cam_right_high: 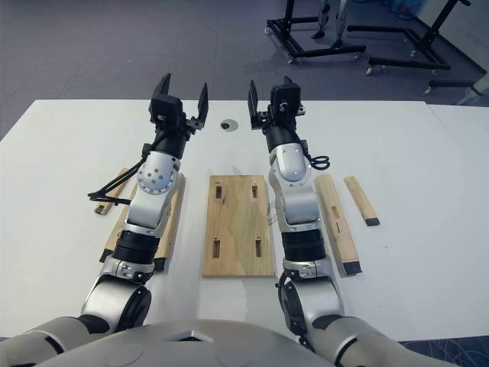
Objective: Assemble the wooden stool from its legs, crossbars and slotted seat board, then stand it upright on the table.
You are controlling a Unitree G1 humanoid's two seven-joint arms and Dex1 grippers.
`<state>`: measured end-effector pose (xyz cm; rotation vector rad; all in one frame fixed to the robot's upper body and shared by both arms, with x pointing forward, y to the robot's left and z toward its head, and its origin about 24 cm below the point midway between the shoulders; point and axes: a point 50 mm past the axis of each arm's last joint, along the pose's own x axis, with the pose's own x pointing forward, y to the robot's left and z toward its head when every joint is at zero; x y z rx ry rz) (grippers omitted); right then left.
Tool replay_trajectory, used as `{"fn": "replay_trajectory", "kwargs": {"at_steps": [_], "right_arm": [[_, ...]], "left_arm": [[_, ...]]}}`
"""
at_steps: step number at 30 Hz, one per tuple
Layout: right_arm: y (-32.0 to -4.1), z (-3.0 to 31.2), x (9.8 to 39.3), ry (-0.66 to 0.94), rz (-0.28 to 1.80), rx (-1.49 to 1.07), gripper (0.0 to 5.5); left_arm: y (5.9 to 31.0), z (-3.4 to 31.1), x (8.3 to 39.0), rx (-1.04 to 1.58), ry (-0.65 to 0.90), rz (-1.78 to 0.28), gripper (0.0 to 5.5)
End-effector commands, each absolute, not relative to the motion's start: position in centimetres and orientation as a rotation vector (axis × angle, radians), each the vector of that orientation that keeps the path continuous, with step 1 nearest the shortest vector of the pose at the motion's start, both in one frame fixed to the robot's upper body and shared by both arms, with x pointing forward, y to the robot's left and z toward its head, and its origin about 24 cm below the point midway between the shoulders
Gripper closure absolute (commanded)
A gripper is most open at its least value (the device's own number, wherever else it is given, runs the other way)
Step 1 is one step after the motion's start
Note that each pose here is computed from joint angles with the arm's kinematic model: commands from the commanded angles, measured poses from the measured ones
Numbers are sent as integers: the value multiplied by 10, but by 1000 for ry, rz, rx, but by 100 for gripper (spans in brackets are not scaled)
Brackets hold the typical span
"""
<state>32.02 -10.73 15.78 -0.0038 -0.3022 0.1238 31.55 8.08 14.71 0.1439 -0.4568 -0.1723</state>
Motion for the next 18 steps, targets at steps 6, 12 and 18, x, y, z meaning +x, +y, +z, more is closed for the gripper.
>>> {"fn": "replay_trajectory", "kwargs": {"at_steps": [6, 12, 18], "right_arm": [[-111, 152, 316, -286, 90, 1, 193], [-115, 150, 311, -295, 38, -4, 193], [-117, 147, 306, -290, 36, -10, 193]], "left_arm": [[89, 144, 324, 121, -432, -103, 173], [102, 129, 330, 130, -321, -40, 173], [106, 132, 330, 86, -318, -12, 173]]}}
